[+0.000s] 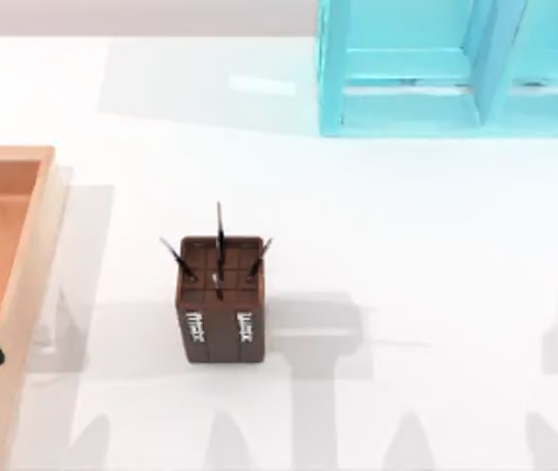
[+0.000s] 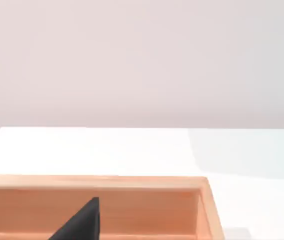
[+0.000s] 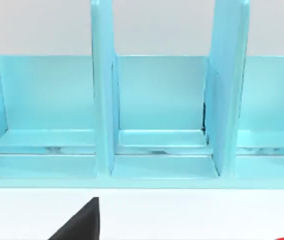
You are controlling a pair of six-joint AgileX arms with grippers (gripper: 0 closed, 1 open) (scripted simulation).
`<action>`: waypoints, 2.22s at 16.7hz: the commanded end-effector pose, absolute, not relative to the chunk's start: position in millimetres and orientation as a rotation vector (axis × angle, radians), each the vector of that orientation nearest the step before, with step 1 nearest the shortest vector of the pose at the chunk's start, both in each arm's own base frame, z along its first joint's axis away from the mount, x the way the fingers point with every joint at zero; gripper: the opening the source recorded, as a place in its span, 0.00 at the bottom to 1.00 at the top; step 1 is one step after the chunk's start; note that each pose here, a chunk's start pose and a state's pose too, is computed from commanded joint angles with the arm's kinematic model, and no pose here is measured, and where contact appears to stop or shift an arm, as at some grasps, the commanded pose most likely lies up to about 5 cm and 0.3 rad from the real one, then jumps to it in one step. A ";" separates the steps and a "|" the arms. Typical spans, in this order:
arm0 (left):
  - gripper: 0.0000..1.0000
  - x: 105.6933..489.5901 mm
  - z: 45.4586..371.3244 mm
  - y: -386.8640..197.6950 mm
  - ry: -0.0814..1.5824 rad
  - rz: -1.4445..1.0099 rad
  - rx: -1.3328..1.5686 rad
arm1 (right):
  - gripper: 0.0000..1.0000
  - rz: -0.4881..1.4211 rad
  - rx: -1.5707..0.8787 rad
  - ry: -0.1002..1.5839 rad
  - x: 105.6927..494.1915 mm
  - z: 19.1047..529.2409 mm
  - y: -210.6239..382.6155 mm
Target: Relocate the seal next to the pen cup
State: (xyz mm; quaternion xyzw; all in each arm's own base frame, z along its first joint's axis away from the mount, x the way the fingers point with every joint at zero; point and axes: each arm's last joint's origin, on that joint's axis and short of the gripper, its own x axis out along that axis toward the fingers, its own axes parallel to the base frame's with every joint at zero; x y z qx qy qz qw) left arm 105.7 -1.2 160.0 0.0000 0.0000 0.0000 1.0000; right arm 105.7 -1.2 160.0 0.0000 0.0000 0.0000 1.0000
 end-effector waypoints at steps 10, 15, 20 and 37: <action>1.00 105.7 160.0 -1.2 0.000 0.000 0.000 | 1.00 -0.027 -0.035 0.294 120.7 215.0 -5.0; 1.00 105.7 160.0 -1.2 0.000 0.000 0.000 | 1.00 -0.051 -0.054 0.642 167.9 265.6 -13.5; 1.00 105.7 160.0 -1.2 0.000 0.000 0.000 | 1.00 -0.056 -0.052 1.010 240.0 288.5 -30.2; 1.00 105.7 160.0 -1.2 0.000 0.000 0.000 | 1.00 -0.008 0.008 1.571 358.2 250.1 -71.0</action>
